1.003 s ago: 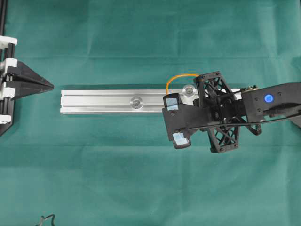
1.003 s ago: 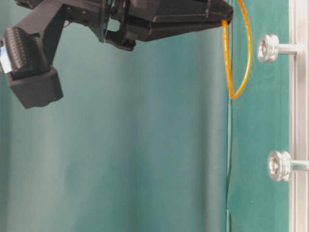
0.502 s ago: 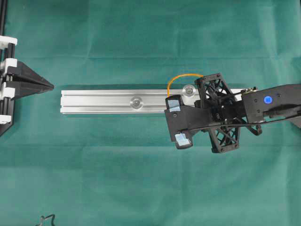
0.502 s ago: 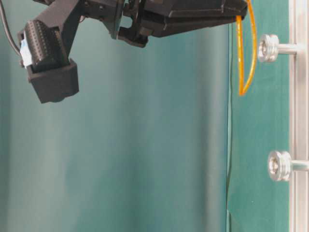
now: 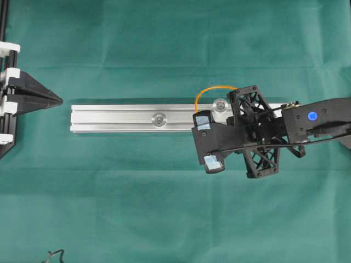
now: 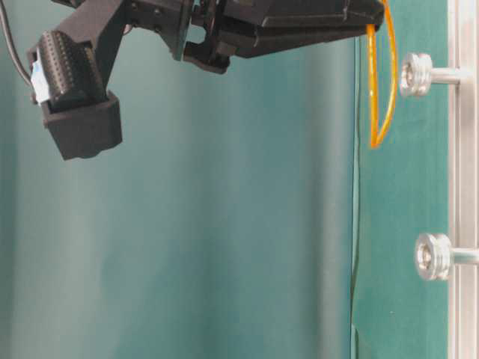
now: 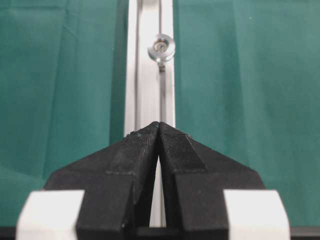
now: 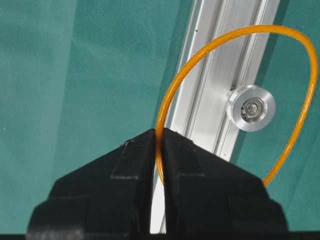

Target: Hook the rubber onto the shaft.

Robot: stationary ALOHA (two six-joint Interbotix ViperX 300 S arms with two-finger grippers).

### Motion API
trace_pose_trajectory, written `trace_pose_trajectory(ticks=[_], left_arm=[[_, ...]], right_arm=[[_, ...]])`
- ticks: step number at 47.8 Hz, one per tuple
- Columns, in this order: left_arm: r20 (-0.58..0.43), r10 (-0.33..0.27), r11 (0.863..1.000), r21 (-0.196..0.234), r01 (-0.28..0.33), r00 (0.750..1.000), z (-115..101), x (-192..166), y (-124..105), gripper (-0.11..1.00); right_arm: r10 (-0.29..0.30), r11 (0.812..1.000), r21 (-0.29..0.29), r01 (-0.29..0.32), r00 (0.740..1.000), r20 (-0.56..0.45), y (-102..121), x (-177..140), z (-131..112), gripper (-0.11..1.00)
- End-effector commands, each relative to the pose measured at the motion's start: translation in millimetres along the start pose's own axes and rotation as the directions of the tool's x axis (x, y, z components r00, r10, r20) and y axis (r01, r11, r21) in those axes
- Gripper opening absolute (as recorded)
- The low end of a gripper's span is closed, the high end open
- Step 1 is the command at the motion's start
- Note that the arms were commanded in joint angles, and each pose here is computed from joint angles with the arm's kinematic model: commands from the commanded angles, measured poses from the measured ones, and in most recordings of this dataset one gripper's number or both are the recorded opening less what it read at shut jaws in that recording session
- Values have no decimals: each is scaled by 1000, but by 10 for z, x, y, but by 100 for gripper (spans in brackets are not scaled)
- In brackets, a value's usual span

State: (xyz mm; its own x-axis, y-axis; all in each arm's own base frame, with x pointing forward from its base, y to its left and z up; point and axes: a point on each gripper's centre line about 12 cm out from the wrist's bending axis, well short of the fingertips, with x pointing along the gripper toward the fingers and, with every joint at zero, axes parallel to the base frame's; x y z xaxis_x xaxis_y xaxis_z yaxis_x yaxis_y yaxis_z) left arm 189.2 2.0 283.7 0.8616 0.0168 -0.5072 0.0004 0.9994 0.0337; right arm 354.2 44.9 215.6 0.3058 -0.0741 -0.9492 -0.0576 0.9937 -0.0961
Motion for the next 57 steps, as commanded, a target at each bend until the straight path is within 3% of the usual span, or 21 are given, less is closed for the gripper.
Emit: trace_pose_trajectory(ticks=[1, 57], left_arm=[[31, 1, 1000, 1, -2, 1000, 122, -32, 5, 0], [29, 2, 1000, 1, -2, 1000, 120, -32, 6, 0]], right_arm=[[8, 1000, 8, -8, 1000, 30, 0, -77, 41, 7], [37, 998, -43, -35, 998, 45, 246, -108, 129, 7]])
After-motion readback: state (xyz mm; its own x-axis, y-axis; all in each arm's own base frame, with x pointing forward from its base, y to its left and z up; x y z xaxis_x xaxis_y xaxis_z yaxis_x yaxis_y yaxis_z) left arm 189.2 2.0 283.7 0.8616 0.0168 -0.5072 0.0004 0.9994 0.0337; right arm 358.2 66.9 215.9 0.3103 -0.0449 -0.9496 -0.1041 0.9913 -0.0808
